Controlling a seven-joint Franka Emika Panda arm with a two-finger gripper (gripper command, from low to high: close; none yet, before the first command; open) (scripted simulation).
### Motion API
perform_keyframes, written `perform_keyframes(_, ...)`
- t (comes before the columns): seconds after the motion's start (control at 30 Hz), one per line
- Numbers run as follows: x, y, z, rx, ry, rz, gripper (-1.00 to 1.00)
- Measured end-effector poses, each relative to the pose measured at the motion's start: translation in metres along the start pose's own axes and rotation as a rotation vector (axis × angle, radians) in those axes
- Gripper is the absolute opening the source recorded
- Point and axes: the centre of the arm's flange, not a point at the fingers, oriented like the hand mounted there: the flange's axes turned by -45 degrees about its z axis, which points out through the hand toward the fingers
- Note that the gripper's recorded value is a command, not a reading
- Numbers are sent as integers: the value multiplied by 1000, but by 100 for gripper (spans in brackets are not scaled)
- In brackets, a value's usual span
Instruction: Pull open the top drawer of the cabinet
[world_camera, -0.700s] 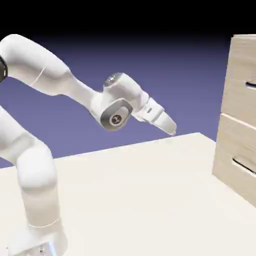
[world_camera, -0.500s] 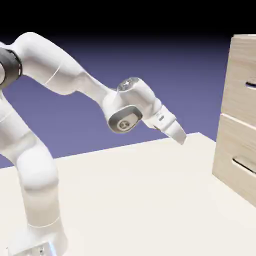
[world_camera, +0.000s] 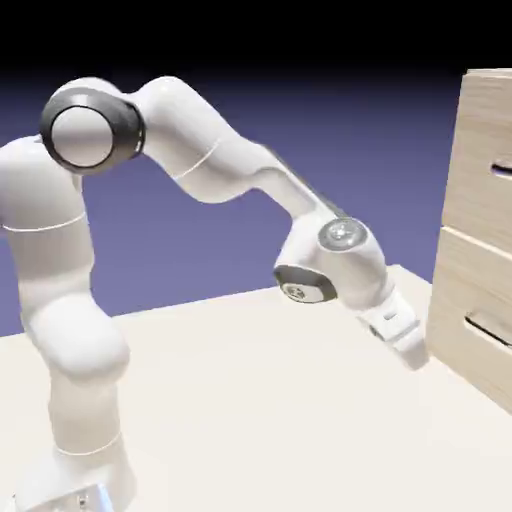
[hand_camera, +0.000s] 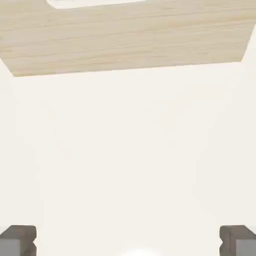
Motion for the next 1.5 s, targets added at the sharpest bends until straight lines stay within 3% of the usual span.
perform_keyframes(0.5,10,86,37,-144,77,-166,0)
perform_keyframes(0.9,80,102,12,-394,274,-538,0)
perform_keyframes(1.2,167,50,-27,-628,477,-956,0)
perform_keyframes(1.5,254,-82,-68,-881,736,-1451,0)
